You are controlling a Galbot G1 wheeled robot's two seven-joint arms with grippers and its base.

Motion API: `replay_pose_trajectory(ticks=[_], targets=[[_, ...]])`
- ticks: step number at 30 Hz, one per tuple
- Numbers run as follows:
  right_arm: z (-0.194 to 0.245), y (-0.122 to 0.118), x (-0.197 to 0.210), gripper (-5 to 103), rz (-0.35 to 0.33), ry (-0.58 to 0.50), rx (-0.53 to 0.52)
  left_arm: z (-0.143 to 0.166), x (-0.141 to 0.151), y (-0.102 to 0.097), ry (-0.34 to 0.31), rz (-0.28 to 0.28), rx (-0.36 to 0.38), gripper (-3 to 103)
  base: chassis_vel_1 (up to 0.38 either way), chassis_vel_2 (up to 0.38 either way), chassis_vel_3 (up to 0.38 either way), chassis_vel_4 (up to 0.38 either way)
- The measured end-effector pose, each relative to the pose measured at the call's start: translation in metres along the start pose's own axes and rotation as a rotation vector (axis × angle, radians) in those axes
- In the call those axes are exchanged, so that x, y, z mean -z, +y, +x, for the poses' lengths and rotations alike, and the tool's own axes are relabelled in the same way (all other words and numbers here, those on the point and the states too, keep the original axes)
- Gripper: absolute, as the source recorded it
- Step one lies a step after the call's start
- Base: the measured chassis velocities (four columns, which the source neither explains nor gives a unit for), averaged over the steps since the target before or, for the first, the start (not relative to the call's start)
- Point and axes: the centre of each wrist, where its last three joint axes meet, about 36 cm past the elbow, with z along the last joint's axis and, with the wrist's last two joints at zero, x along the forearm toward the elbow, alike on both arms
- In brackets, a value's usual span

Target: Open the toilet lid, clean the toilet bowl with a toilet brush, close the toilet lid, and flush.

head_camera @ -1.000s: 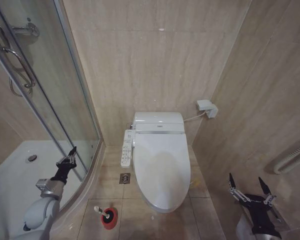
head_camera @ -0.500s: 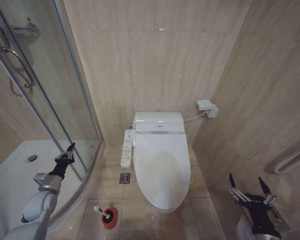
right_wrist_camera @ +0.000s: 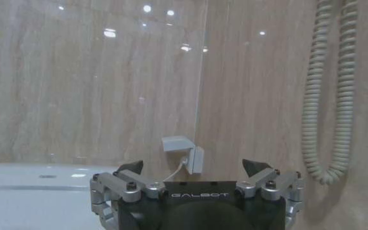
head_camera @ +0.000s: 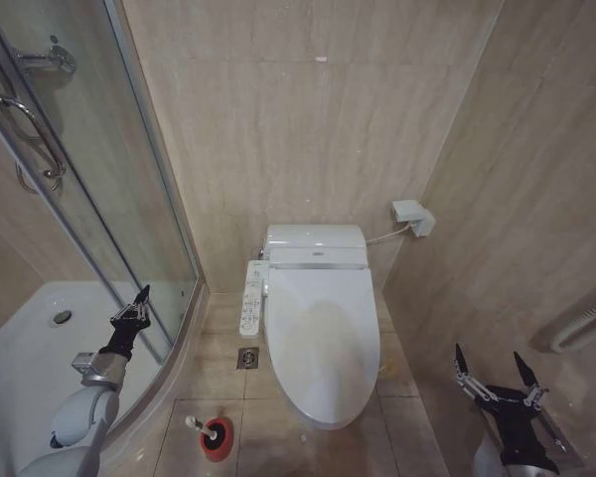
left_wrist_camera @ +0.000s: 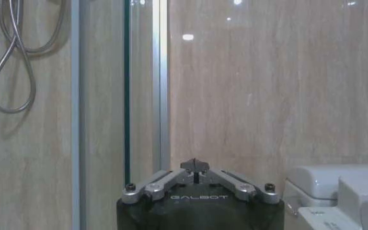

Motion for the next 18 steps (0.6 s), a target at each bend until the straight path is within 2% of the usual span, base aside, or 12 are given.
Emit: replay_pose_trajectory(ticks=[7, 18], targets=[[0.0, 0.0, 0.0, 100, 0.0, 0.0, 0.0, 0.007, -0.007, -0.006, 0.017, -0.033, -0.02, 0, -0.022, 0.019, 0.022, -0.033], [0.0, 0.0, 0.0, 100, 0.0, 0.0, 0.0, 0.017, -0.011, -0.001, 0.051, -0.025, -0.07, 0, 0.0, 0.0, 0.0, 0.0]])
